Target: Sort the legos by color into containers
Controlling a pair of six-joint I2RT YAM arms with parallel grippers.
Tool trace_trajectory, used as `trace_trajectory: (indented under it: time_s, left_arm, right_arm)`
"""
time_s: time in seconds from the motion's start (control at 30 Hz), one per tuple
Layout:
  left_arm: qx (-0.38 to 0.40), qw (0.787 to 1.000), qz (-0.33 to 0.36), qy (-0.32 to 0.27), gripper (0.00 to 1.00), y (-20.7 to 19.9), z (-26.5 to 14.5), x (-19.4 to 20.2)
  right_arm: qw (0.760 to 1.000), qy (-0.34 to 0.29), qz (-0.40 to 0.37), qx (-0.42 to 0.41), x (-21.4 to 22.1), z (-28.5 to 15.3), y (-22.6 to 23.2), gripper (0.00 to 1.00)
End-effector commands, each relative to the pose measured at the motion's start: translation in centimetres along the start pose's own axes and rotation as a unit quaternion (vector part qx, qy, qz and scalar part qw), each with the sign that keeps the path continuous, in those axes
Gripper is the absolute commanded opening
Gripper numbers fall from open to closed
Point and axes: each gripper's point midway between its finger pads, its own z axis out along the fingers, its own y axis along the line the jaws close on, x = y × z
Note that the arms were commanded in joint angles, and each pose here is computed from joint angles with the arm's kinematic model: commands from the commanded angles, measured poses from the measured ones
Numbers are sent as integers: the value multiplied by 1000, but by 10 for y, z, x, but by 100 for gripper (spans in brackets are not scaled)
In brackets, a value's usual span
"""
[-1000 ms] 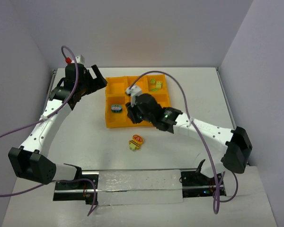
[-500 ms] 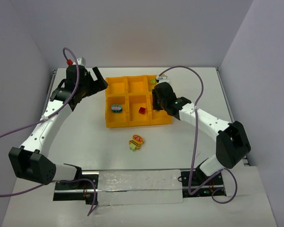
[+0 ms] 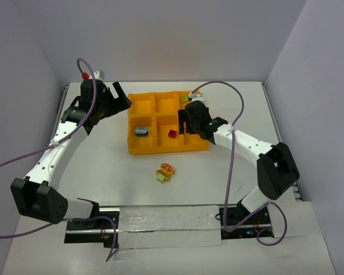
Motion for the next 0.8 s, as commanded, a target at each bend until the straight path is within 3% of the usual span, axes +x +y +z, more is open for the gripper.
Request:
trace_trajectory:
  time_s: [0.0, 0.2, 0.33, 0.5, 0.57, 0.77]
  left_arm:
    - [16, 999, 0, -29, 99, -8, -9, -17]
    - [22, 999, -1, -32, 99, -10, -10, -19]
    - [25, 999, -2, -31, 99, -11, -11, -18]
    - [25, 999, -3, -34, 99, -11, -13, -19]
    - [28, 999, -6, -32, 99, -12, -11, -18]
    - [34, 999, -7, -30, 99, -14, -10, -18]
  right_arm:
    - [995, -43, -55, -66, -7, -49, 41, 84]
    - [971, 51, -167, -162, 85, -72, 111, 84]
    - [967, 102, -164, -164, 121, -63, 118, 87]
    - [979, 136, -88, -123, 130, -59, 116, 90]
    - [983, 150, -10, -101, 132, -61, 119, 89]
    - [977, 175, 71, -99, 139, -65, 128, 89]
